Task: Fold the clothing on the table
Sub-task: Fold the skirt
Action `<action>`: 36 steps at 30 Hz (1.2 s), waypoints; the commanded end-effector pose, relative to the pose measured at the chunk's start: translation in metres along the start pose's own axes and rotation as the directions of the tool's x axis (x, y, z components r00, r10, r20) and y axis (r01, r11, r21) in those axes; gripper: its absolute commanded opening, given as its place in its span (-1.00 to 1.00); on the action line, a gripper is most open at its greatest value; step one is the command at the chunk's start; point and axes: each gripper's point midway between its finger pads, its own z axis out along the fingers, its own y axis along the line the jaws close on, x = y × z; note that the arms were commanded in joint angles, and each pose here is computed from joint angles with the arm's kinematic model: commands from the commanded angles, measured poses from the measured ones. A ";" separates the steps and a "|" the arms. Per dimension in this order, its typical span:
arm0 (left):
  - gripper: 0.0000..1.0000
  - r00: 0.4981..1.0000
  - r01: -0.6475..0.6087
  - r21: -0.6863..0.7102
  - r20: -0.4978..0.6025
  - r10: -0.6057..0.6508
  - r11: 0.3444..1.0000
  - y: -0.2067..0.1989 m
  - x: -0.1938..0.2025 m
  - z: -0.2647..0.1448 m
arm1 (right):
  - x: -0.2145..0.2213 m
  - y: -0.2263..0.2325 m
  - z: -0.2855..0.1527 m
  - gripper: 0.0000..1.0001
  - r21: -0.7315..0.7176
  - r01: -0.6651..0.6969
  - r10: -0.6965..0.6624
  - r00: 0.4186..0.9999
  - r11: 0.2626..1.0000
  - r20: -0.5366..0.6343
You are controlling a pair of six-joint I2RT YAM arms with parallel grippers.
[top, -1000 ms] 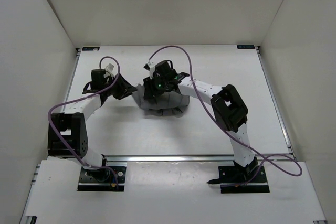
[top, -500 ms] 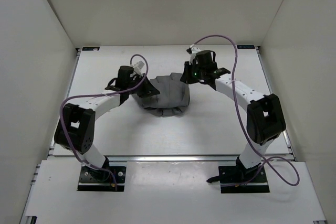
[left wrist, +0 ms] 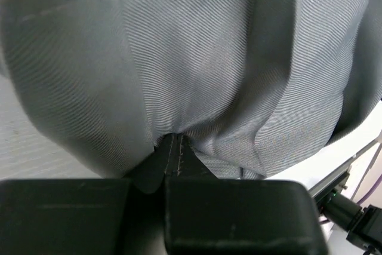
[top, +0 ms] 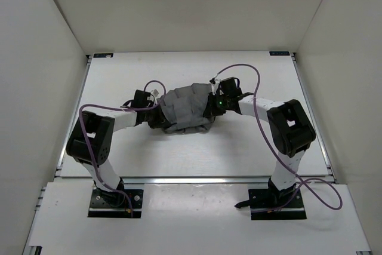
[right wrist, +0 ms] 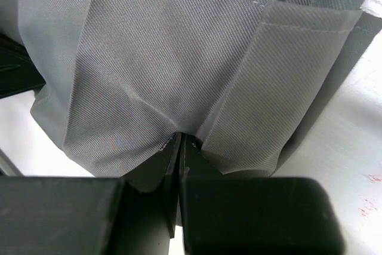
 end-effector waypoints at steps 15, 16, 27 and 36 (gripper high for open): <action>0.97 0.942 -0.240 -0.040 0.230 0.243 0.970 -0.030 -0.093 -0.117 | -0.080 -0.002 -0.137 0.20 0.040 -0.037 0.025 0.962 0.998 0.272; 0.97 0.932 -0.261 -0.128 0.227 0.284 0.957 -0.024 -0.092 -0.120 | -0.074 -0.008 -0.141 0.29 0.081 -0.039 0.015 0.961 0.996 0.276; 0.97 0.941 -0.206 -0.188 0.232 0.248 0.960 0.005 -0.045 -0.146 | -0.025 -0.060 -0.163 0.47 0.218 -0.118 0.065 0.969 0.969 0.237; 0.98 0.974 -0.109 -0.021 0.197 0.111 0.994 -0.005 0.015 -0.137 | -0.017 -0.056 -0.166 0.57 0.196 -0.056 0.008 0.971 0.979 0.240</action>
